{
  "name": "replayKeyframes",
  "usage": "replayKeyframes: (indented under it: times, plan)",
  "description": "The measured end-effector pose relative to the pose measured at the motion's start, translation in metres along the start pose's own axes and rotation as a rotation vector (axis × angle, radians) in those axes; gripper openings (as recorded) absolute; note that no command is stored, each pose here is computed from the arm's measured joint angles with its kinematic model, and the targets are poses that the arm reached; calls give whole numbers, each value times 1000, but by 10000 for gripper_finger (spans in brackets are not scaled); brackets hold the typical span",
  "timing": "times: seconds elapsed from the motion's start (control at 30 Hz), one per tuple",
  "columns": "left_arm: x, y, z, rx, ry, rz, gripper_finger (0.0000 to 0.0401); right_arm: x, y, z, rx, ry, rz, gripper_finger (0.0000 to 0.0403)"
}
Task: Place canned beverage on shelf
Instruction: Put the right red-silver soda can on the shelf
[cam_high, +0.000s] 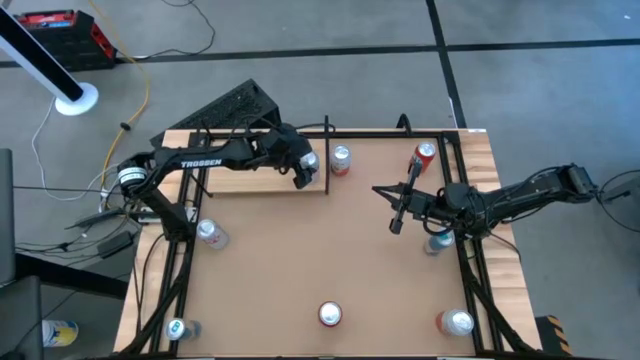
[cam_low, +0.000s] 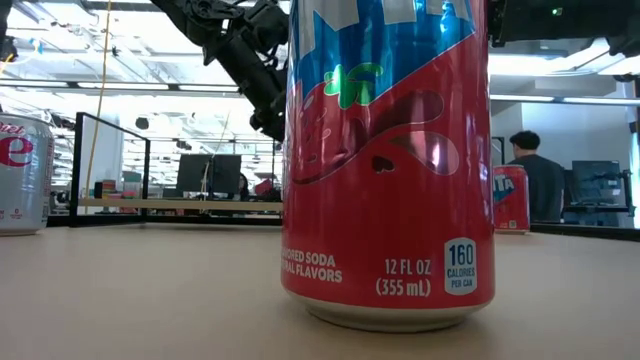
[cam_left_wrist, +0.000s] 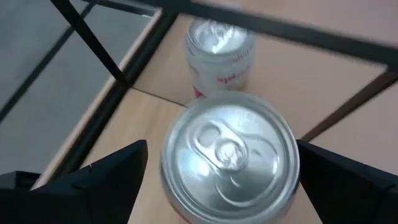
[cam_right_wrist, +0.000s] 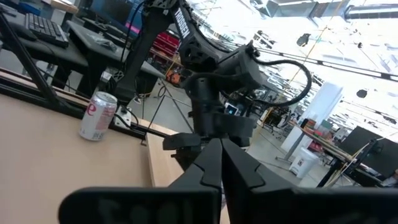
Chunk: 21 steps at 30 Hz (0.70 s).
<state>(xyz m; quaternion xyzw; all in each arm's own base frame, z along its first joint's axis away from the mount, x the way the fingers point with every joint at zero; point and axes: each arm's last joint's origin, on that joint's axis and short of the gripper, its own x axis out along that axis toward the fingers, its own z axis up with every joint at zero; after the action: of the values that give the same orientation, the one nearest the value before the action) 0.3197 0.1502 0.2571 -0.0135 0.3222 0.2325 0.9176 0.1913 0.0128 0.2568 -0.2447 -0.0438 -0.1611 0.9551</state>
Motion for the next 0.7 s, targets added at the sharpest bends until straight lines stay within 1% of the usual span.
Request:
replayKeyframes:
  times: [0.2,0.37,0.47,0.57,0.63,0.7]
  plan:
    - [-14,5,22,37,30,56,381,0,0,0,0,0,0,28]
    - [-30,8,43,46,52,65,381,0,0,0,0,0,0,26]
    - [-39,6,53,25,56,58,382,0,0,0,0,0,0,30]
    - [-43,-2,51,14,90,7,382,0,0,0,-1,0,0,30]
    - [-43,-11,45,41,144,-39,382,0,0,0,-2,2,1,29]
    - [-44,-25,42,83,161,-75,382,0,1,-1,-7,10,6,27]
